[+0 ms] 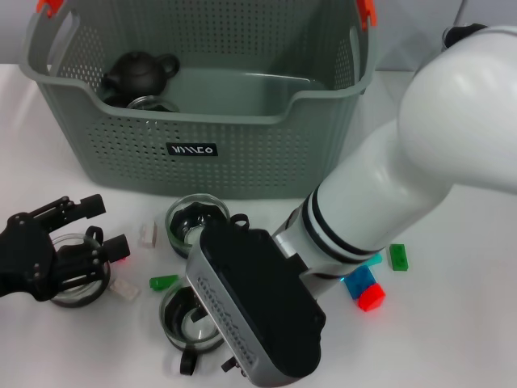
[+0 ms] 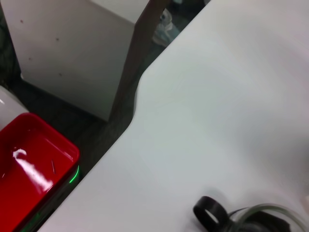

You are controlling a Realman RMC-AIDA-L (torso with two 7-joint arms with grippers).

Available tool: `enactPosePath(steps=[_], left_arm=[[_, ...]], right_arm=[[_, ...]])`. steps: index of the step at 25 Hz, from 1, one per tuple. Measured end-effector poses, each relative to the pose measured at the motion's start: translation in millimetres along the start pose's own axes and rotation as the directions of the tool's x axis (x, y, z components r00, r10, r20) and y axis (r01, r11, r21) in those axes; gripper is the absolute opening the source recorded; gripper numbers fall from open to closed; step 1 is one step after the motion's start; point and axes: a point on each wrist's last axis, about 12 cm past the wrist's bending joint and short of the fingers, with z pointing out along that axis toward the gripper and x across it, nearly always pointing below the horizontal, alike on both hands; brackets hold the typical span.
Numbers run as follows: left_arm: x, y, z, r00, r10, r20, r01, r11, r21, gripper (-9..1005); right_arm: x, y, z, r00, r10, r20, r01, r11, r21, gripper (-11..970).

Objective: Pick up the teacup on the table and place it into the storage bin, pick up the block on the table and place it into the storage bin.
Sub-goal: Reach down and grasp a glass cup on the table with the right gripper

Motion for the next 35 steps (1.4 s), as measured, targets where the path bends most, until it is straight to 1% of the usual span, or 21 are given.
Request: enactPosePath(steps=[13, 16, 19, 23, 26, 35], left_arm=[[1.4, -0.5, 1.4, 1.000, -0.006, 0.006, 0.006, 1.000, 0.002, 841], [1.4, -0.5, 1.3, 1.000, -0.007, 0.006, 0.007, 1.000, 0.002, 841], [1.2, -0.3, 1.4, 1.000, -0.008, 0.006, 0.008, 1.000, 0.003, 841], [0.6, -0.1, 3.0, 1.000, -0.006, 0.005, 0.006, 1.000, 0.008, 841], [0.1, 0.3, 5.6, 1.000, -0.008, 0.009, 0.008, 1.000, 0.016, 841], [-1.0, 1.3, 8.6, 1.000, -0.009, 0.008, 0.009, 1.000, 0.026, 842]], right_arm=[[10.2, 6.6, 15.4, 0.999, 0.029, -0.042, -0.030, 0.999, -0.040, 697], [9.8, 9.2, 14.5, 0.998, 0.048, -0.049, -0.051, 0.997, -0.065, 697], [8.9, 10.8, 8.8, 0.995, 0.070, -0.070, -0.076, 0.993, -0.089, 696], [14.4, 14.6, 2.1, 0.979, 0.110, -0.171, -0.131, 0.985, -0.116, 695], [16.8, 14.7, 0.4, 0.971, 0.135, -0.197, -0.159, 0.981, -0.113, 694], [18.7, 14.6, 5.9, 0.973, 0.141, -0.181, -0.158, 0.984, -0.083, 567]])
